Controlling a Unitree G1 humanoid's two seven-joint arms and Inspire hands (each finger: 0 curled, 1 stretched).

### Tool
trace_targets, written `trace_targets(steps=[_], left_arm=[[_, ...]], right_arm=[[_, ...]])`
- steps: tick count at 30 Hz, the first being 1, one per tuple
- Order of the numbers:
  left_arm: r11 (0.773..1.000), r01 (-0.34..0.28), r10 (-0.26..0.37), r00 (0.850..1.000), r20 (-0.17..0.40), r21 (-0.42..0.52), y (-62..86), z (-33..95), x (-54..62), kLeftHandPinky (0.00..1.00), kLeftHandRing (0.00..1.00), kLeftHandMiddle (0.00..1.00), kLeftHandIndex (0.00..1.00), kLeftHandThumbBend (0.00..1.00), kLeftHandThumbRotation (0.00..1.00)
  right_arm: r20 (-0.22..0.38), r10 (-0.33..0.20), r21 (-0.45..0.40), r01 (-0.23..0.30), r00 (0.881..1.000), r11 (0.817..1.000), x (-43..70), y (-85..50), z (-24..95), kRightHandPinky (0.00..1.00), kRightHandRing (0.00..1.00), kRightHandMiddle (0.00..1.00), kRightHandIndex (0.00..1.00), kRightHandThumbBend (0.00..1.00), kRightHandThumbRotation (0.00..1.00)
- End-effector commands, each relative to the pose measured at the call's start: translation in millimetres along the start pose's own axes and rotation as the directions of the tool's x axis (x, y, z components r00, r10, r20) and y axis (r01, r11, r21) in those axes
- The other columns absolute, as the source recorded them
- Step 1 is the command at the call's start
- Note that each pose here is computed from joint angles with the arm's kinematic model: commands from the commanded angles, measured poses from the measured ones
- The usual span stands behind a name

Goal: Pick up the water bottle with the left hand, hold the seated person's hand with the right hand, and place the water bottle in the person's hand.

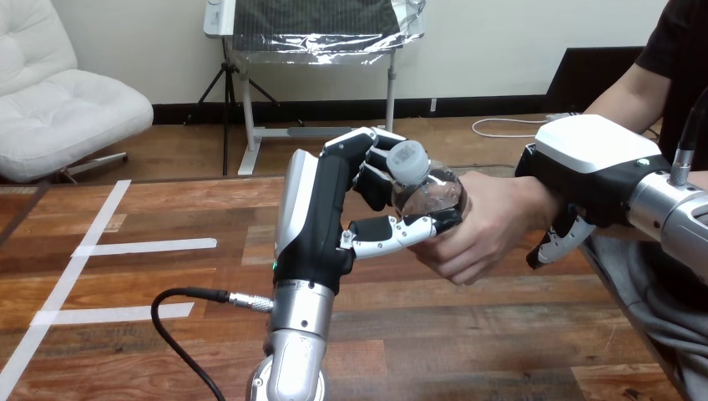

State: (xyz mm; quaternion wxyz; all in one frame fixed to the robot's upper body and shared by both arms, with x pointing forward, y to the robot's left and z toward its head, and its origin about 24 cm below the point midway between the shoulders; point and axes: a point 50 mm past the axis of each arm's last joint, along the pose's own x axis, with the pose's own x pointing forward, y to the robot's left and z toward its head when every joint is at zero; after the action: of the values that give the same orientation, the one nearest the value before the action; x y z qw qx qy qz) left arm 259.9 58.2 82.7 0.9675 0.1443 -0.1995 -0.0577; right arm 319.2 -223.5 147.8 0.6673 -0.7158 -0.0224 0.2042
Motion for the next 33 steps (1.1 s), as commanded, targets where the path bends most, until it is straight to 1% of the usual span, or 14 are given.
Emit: trace_targets(steps=[1,3,5,9,11,13,14,16,17,21,23,28,32,33], left_arm=[[0.994,0.064,-0.053,0.991,0.120,-0.091,-29.5,34.0,17.2,0.32,0.37,0.42,0.48,0.56,0.00],[0.994,0.065,-0.055,0.991,0.121,-0.086,-29.3,33.7,17.3,0.32,0.37,0.42,0.48,0.57,0.00],[0.995,0.065,-0.055,0.991,0.122,-0.082,-29.3,33.5,17.3,0.32,0.37,0.42,0.48,0.57,0.00],[0.996,0.067,-0.060,0.991,0.122,-0.057,-28.9,32.9,17.3,0.32,0.37,0.43,0.48,0.57,0.00],[0.997,0.067,-0.062,0.991,0.122,-0.041,-28.7,32.5,17.1,0.32,0.38,0.43,0.48,0.57,0.00],[0.997,0.075,-0.073,0.990,0.118,-0.013,-28.1,31.4,16.5,0.33,0.40,0.45,0.50,0.58,0.00],[0.997,0.078,-0.076,0.990,0.117,-0.006,-28.0,31.1,16.4,0.35,0.42,0.48,0.52,0.58,0.01],[0.994,0.090,-0.096,0.989,0.108,0.065,-27.6,30.0,16.1,0.35,0.43,0.48,0.52,0.58,0.01],[0.992,0.092,-0.101,0.989,0.106,0.085,-27.5,29.7,16.0,0.39,0.48,0.53,0.57,0.60,0.08],[0.981,0.112,-0.130,0.986,0.108,0.158,-27.0,29.3,15.3,0.48,0.58,0.64,0.69,0.63,0.22],[0.979,0.116,-0.135,0.985,0.104,0.170,-27.1,29.1,14.9,0.57,0.69,0.74,0.79,0.69,0.32],[0.973,0.134,-0.152,0.984,0.090,0.186,-26.9,28.9,14.1,0.73,0.83,0.88,0.92,0.77,0.43],[0.970,0.138,-0.157,0.984,0.084,0.200,-26.8,28.7,13.4,0.90,0.94,0.96,0.97,0.84,0.52],[0.969,0.139,-0.159,0.984,0.083,0.202,-26.7,28.7,13.1,0.92,0.95,0.97,0.98,0.85,0.53]], right_arm=[[0.015,-0.173,-0.068,0.174,0.985,0.982,-6.9,-44.2,-0.3,0.12,0.19,0.27,0.30,0.81,0.00],[0.009,-0.164,-0.078,0.165,0.986,0.983,-6.8,-43.5,-0.5,0.13,0.20,0.28,0.32,0.81,0.00],[0.001,-0.153,-0.088,0.153,0.988,0.984,-7.1,-43.1,-0.8,0.17,0.26,0.34,0.39,0.81,0.00],[-0.014,-0.132,-0.100,0.130,0.991,0.986,-7.0,-41.8,-1.4,0.24,0.34,0.42,0.46,0.81,0.00],[-0.019,-0.124,-0.101,0.121,0.992,0.987,-6.9,-41.2,-1.5,0.31,0.41,0.48,0.52,0.82,0.00],[-0.017,-0.124,-0.101,0.122,0.992,0.987,-7.4,-40.1,-1.8,0.37,0.47,0.54,0.57,0.83,0.00],[-0.017,-0.125,-0.100,0.122,0.992,0.987,-7.4,-39.9,-1.9,0.43,0.52,0.59,0.61,0.84,0.01],[-0.018,-0.121,-0.098,0.119,0.993,0.988,-7.7,-38.6,-2.6,0.44,0.53,0.61,0.62,0.84,0.01],[-0.018,-0.120,-0.098,0.117,0.993,0.988,-7.7,-38.3,-2.8,0.49,0.59,0.66,0.67,0.85,0.02],[-0.014,-0.116,-0.089,0.115,0.993,0.989,-8.9,-35.6,-3.9,0.58,0.68,0.74,0.74,0.87,0.04],[-0.016,-0.111,-0.090,0.109,0.994,0.990,-9.0,-34.7,-4.2,0.65,0.76,0.80,0.79,0.88,0.06],[-0.017,-0.101,-0.085,0.099,0.995,0.991,-10.1,-32.1,-5.0,0.75,0.86,0.87,0.86,0.89,0.08],[-0.018,-0.097,-0.083,0.095,0.995,0.992,-10.9,-30.5,-5.1,0.83,0.92,0.92,0.90,0.89,0.09],[-0.018,-0.096,-0.080,0.095,0.995,0.992,-11.3,-29.9,-5.1,0.84,0.93,0.93,0.90,0.89,0.09]])
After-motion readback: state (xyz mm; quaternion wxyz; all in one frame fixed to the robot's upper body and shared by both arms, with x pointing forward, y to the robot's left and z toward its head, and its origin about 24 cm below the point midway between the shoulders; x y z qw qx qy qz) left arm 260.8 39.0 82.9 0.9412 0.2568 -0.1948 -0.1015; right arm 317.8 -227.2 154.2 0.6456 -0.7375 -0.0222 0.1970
